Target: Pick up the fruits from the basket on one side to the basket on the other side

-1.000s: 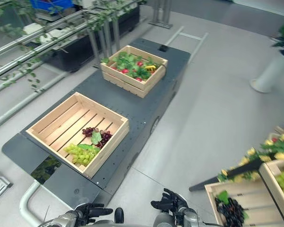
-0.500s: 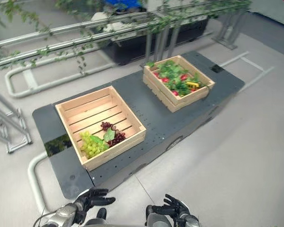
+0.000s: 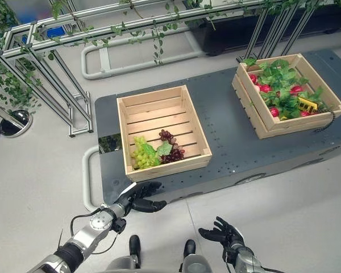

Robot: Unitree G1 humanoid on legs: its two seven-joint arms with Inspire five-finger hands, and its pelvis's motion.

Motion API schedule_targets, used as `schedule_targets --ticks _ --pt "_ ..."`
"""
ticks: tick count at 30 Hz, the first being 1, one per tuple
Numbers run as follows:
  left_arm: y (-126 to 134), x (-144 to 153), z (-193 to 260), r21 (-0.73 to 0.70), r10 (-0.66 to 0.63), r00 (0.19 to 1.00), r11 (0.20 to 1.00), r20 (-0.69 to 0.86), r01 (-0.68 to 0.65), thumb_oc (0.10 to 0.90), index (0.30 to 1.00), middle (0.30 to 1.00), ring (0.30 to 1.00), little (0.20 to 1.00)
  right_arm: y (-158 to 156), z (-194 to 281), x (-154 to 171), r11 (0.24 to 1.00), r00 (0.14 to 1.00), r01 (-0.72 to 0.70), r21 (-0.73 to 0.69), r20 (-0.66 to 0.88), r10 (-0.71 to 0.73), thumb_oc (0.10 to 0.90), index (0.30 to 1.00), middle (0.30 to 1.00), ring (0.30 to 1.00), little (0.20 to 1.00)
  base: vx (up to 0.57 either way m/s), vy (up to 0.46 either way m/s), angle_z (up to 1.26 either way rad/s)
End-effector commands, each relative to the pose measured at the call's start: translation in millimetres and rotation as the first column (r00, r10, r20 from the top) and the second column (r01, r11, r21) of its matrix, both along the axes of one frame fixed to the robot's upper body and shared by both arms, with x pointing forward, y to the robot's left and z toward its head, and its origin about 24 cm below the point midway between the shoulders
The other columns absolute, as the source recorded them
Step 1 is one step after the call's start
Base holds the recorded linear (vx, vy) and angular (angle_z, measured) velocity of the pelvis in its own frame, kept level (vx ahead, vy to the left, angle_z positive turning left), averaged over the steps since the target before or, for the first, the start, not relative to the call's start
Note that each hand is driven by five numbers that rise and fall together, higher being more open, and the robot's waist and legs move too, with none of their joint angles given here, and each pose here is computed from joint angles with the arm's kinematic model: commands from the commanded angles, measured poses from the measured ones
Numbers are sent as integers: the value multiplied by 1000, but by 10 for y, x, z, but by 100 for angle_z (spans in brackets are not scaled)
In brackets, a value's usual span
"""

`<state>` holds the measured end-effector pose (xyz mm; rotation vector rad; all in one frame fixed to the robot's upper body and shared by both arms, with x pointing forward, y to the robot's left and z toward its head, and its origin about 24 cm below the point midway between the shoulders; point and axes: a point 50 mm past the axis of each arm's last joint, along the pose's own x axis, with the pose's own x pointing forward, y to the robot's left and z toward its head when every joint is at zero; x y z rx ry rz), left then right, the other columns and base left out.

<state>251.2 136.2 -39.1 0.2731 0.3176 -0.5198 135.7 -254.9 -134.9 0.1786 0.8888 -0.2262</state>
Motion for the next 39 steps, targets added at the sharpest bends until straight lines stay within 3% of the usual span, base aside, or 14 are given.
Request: schedule_targets --ticks 1,8,15,24,31,34,39 --pt "16 272 598 -121 -2 958 992 287 38 800 900 900 900 900 19 -62 -216 999 999 43 16 -1 -43 800 900 900 900 900 100 148 8" --pt "172 311 1028 -174 156 823 982 546 -71 800 900 900 900 900 142 -122 -295 997 998 61 43 -22 -60 800 900 900 900 900 80 206 -12" --pt "179 357 1088 -115 186 760 982 623 -147 800 900 900 900 900 209 -158 -334 993 995 95 69 -40 -92 800 900 900 900 900 42 66 -8" --pt "471 461 1167 -18 291 625 914 725 -405 800 900 900 900 900 262 -178 -368 993 997 43 108 -69 -36 800 900 900 900 900 127 -266 32" --pt "572 611 1264 135 192 500 827 844 -545 800 900 900 900 900 203 -119 -233 997 999 -21 76 -35 23 800 900 900 900 900 32 -81 14" --pt "606 738 1402 258 43 444 763 895 -593 800 900 900 900 900 165 -53 -90 997 999 -48 66 12 47 800 900 900 900 900 -65 42 1" --pt "644 927 1661 321 -92 359 681 929 -658 800 900 900 900 900 111 38 84 995 994 -87 50 71 83 800 900 900 900 900 -74 55 -6"
